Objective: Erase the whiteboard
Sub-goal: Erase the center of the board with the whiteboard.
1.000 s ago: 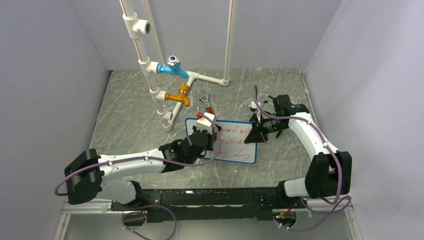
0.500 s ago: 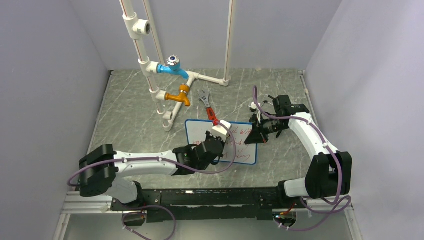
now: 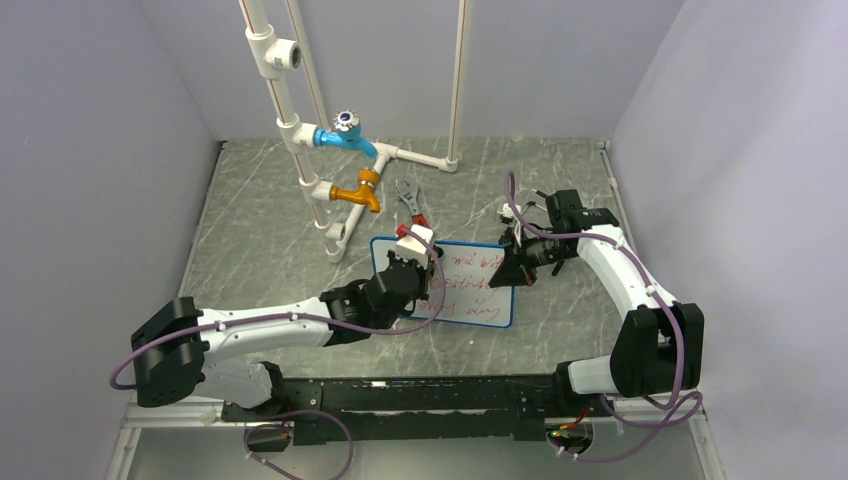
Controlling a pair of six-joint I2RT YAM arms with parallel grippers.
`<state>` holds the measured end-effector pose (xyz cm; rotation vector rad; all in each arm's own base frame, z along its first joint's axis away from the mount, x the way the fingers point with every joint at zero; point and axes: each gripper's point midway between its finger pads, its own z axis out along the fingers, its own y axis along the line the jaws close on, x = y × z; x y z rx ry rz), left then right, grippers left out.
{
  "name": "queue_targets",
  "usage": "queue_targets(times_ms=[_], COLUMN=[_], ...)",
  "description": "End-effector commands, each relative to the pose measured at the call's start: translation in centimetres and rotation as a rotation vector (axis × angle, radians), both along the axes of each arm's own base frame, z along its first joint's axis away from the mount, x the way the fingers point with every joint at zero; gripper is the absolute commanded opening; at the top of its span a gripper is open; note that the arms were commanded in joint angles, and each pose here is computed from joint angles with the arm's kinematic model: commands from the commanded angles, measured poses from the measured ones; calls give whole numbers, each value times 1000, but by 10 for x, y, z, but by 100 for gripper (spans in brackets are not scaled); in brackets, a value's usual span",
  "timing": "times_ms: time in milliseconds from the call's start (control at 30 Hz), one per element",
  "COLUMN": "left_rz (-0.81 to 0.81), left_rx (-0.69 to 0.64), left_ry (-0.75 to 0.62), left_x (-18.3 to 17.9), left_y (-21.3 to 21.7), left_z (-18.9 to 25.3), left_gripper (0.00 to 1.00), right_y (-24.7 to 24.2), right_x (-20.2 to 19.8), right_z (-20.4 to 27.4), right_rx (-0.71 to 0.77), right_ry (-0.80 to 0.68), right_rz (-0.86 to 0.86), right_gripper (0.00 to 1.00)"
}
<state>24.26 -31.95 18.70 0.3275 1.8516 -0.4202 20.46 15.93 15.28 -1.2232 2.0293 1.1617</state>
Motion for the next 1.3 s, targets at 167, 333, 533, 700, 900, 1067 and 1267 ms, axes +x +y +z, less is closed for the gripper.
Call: queue_targets(times_ms=[167, 333, 533, 700, 900, 1067, 1267], left_rz=[-166, -79, 64, -30, -236, -220, 4], left_rx=[-6, 30, 20, -21, -50, -21, 33], left_ry=[-37, -59, -32, -38, -59, -65, -54], left_x=[-21, -9, 20, 12, -15, -14, 15], left_y=[-42, -33, 7, -2, -45, -57, -12], left_z=[-2, 2, 10, 14, 8, 10, 11], left_gripper=[0, 0, 0, 0, 0, 0, 0], right_y=[1, 1, 1, 1, 0, 0, 0], right_x=[-16, -16, -16, -16, -16, -16, -16], right_z=[1, 1, 1, 0, 0, -1, -1], right_rx=[-8, -9, -8, -10, -13, -14, -13], right_ry=[11, 13, 14, 16, 16, 16, 16], right_rz=[41, 42, 42, 42, 39, 40, 41], right_gripper=[0, 0, 0, 0, 0, 0, 0])
